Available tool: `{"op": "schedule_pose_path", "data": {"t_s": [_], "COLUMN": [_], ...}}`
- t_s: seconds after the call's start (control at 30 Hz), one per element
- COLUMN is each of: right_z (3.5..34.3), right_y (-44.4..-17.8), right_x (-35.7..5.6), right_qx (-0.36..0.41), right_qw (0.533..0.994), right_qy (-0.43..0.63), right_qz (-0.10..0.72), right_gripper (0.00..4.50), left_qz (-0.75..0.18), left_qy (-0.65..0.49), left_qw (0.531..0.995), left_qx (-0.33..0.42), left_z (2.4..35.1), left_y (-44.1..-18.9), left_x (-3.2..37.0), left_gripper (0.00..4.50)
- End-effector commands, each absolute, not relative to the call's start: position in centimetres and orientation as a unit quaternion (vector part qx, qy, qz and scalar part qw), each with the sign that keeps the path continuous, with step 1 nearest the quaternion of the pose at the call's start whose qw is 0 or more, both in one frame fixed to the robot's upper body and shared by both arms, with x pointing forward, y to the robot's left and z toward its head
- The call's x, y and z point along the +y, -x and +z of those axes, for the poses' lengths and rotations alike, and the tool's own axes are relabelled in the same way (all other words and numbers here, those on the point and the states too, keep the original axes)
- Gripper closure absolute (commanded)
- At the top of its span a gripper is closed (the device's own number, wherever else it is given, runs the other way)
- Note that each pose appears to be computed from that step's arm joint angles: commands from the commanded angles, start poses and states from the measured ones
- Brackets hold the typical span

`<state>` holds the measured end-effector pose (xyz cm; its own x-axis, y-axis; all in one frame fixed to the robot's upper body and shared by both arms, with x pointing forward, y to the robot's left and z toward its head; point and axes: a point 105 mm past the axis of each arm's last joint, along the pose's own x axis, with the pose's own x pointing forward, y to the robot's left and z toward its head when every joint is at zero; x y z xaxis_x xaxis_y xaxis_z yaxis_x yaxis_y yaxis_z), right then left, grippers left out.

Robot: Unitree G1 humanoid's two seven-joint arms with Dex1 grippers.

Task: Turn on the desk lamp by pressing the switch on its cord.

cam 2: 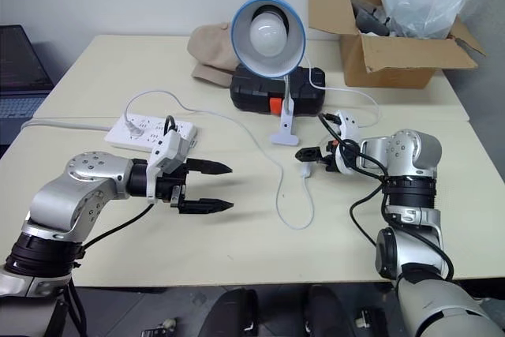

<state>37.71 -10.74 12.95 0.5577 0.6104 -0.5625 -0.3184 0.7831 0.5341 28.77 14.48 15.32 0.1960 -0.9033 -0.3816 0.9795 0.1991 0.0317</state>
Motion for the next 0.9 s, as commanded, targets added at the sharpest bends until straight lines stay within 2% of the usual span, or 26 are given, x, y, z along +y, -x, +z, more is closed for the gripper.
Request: {"op": "schedule_pose_path", "data": {"t_s": [0.03,0.27,0.37,0.63,0.77,0.87,0.9], "right_z": [14.3,13.8,13.7,14.1,13.6,13.5,13.6], "right_y": [-38.6,-39.1,-39.1,-39.3,-39.5,-39.4,-39.4], "right_x": [-10.4,-10.5,-10.2,-9.1,-9.5,-9.9,-9.9], "right_qx": [0.364,0.369,0.374,0.373,0.376,0.375,0.375], "right_qw": [0.869,0.867,0.863,0.859,0.860,0.858,0.858], "right_qy": [-0.192,-0.189,-0.189,-0.185,-0.189,-0.197,-0.199], "right_qz": [0.276,0.276,0.283,0.296,0.288,0.289,0.290], "right_gripper": [0.04,0.04,0.50,2.38,3.46,4.07,4.12], "left_qz": [-0.617,-0.615,-0.616,-0.614,-0.614,-0.612,-0.612], "left_qy": [-0.142,-0.140,-0.140,-0.140,-0.140,-0.139,-0.139], "left_qw": [0.764,0.765,0.765,0.766,0.767,0.768,0.768], "left_qx": [0.126,0.125,0.125,0.126,0.125,0.124,0.124], "left_z": [15.8,15.5,15.4,15.2,15.2,15.2,15.3], "left_y": [-28.8,-28.7,-28.7,-28.8,-28.7,-28.8,-28.8], "left_x": [14.6,14.7,14.7,14.7,14.7,14.8,14.8], "left_gripper": [0.00,0.00,0.00,0.00,0.00,0.00,0.00]}}
